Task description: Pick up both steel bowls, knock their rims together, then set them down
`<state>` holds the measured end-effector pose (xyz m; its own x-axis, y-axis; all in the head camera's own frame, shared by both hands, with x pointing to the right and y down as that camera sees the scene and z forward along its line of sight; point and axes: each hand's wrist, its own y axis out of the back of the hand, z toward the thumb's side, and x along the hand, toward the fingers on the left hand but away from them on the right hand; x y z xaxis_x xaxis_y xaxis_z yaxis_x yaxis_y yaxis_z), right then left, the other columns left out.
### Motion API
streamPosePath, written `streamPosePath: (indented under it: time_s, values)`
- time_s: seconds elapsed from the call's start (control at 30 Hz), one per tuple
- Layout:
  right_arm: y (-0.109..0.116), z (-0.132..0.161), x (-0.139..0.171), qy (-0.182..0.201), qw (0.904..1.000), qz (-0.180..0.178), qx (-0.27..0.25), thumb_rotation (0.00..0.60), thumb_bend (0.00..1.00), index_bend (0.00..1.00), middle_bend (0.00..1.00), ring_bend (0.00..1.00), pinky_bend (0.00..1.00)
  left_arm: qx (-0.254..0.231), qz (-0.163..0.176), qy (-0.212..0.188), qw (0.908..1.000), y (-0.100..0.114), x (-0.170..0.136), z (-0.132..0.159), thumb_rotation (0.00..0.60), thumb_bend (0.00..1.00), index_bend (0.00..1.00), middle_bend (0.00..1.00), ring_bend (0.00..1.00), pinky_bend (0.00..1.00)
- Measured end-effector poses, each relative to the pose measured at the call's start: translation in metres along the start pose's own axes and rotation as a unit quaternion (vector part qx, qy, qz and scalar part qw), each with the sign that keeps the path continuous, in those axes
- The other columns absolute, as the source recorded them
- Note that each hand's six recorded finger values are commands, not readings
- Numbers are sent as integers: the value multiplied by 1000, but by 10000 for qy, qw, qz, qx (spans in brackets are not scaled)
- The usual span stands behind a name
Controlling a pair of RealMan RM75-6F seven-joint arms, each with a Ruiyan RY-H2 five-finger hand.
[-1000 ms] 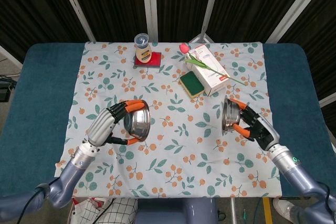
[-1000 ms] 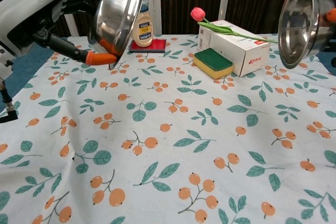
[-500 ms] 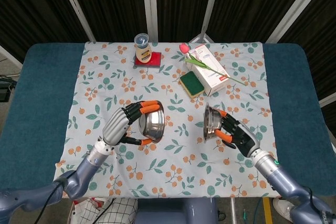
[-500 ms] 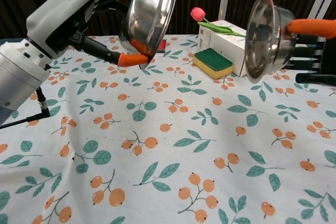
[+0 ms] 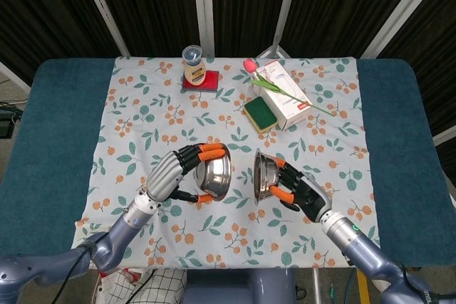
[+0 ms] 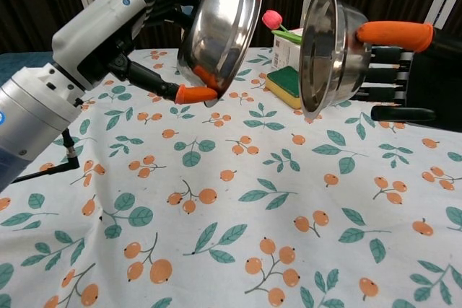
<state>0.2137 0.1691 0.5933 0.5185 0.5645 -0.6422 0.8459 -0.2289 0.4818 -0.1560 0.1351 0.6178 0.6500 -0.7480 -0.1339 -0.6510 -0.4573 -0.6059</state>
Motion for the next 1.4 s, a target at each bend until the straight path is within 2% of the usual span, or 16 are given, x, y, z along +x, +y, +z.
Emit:
streamPosePath:
  time_s: [0.37, 0.7, 1.07, 1.23, 1.4]
  values:
    - [-20, -8, -1, -196, 9990, 277, -303, 600, 404, 1000, 986, 1000, 1000, -150, 32, -303, 9994, -10, 2, 11, 600, 442, 519, 652, 537, 748]
    - [-32, -6, 3, -194, 9984, 416, -317, 600, 404, 1000, 985, 1000, 1000, -141, -16, -323, 9994, -17, 5, 9, 600, 431, 519, 652, 537, 748]
    - [-40, -12, 3, -252, 9980, 486, -328, 600, 405, 1000, 986, 1000, 1000, 210, 51, -550, 9983, -26, 9, 13, 600, 432, 525, 658, 540, 748]
    - [-43, -11, 3, -237, 9981, 505, -246, 600, 406, 1000, 986, 1000, 1000, 193, 156, -660, 9975, -28, 10, 16, 600, 434, 525, 659, 541, 748]
    - [-36, -7, 4, -183, 9986, 390, -297, 600, 405, 1000, 986, 1000, 1000, 166, 264, -749, 9967, -22, 8, 19, 600, 442, 525, 659, 541, 748]
